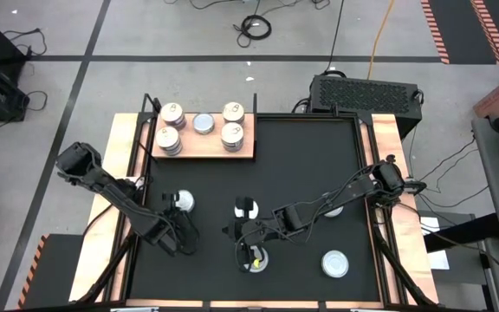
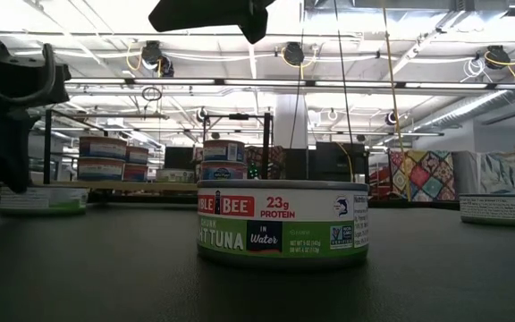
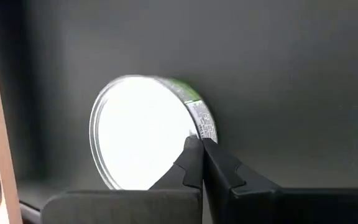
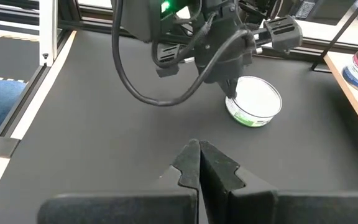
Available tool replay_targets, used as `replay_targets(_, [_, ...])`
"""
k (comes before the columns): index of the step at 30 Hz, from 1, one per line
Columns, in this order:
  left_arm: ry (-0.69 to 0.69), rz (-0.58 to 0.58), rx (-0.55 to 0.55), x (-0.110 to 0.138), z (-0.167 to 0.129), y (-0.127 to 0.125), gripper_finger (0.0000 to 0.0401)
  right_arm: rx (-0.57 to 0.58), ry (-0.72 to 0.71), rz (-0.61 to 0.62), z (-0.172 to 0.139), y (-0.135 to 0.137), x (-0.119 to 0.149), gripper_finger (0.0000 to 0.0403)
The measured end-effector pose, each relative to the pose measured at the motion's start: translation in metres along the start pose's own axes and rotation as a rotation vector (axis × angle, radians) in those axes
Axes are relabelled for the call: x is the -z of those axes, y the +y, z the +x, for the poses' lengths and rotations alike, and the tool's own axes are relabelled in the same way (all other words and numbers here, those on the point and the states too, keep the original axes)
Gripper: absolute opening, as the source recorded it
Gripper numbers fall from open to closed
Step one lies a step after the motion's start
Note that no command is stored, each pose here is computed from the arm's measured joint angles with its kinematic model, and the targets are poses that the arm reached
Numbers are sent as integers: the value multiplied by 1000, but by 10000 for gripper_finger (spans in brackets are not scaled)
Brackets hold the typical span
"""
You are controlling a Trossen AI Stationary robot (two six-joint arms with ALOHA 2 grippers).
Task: Stack canned seafood by type on shelf
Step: Put the green tuna can on the shelf
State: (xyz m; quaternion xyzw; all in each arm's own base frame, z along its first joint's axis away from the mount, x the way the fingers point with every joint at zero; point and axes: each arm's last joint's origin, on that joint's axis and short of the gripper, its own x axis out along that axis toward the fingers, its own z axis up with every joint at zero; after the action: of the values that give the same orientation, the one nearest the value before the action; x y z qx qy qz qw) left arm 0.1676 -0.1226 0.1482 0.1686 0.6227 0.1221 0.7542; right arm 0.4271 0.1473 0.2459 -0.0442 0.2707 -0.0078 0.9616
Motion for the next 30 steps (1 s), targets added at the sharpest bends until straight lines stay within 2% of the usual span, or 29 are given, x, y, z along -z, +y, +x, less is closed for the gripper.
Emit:
replay_targets(6, [-19, 65, -24, -15, -17, 6, 1, 0, 0, 0, 0, 0, 0, 0])
replay_targets(18, [-37, 148, -213, -34, -8, 38, 0, 14, 80, -29, 0, -1, 8, 0])
replay_targets(25, [-56, 154, -222, -46, -6, 70, 0, 25, 129, -46, -1, -3, 13, 0])
replay_targets(30, [-109, 107, -223, -50, -12, 109, 0, 25, 139, -50, -2, -3, 13, 0])
